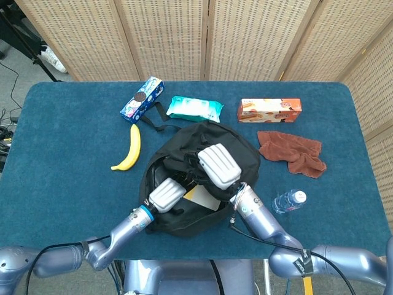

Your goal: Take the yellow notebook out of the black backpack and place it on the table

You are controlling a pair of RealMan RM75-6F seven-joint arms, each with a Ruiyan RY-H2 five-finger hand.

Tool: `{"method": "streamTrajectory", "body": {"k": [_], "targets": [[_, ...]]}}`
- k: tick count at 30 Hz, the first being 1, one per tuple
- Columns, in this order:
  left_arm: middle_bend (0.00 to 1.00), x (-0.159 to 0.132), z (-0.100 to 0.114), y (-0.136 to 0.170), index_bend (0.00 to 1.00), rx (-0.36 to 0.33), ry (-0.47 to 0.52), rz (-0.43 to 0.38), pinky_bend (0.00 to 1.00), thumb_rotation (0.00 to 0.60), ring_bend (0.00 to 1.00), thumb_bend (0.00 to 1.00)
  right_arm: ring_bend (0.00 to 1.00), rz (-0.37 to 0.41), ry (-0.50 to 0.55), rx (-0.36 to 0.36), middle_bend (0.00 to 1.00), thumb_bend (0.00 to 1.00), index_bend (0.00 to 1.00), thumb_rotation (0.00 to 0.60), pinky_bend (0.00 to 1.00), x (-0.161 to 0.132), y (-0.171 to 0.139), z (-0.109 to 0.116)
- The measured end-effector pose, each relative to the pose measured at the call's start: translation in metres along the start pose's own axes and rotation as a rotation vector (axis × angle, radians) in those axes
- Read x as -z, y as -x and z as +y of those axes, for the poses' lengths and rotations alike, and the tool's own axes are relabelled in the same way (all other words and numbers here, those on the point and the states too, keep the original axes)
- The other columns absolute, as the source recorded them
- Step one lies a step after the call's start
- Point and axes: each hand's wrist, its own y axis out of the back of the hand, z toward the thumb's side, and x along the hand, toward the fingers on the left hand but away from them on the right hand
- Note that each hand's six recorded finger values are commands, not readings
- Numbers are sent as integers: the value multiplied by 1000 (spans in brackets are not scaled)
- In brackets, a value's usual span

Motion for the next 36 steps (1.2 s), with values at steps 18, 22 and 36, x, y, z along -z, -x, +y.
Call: {"method": "streamTrajectory", "body": {"k": [18, 22, 36], "targets": [[0, -3, -8, -31, 0, -8, -60, 19, 0, 600, 0, 234, 556, 5, 31, -5, 666, 552, 653, 600, 599, -2, -6, 7], [0, -5, -10, -36, 0, -5, -74, 20, 0, 600, 0, 365, 556, 8, 36, -6, 666, 553, 653, 600, 599, -3, -6, 8], [0, -1, -12, -47, 0, -2, -113, 42, 0, 600, 0, 434, 556, 15, 42, 3, 666, 555, 654, 600, 599, -6, -7, 13]]}}
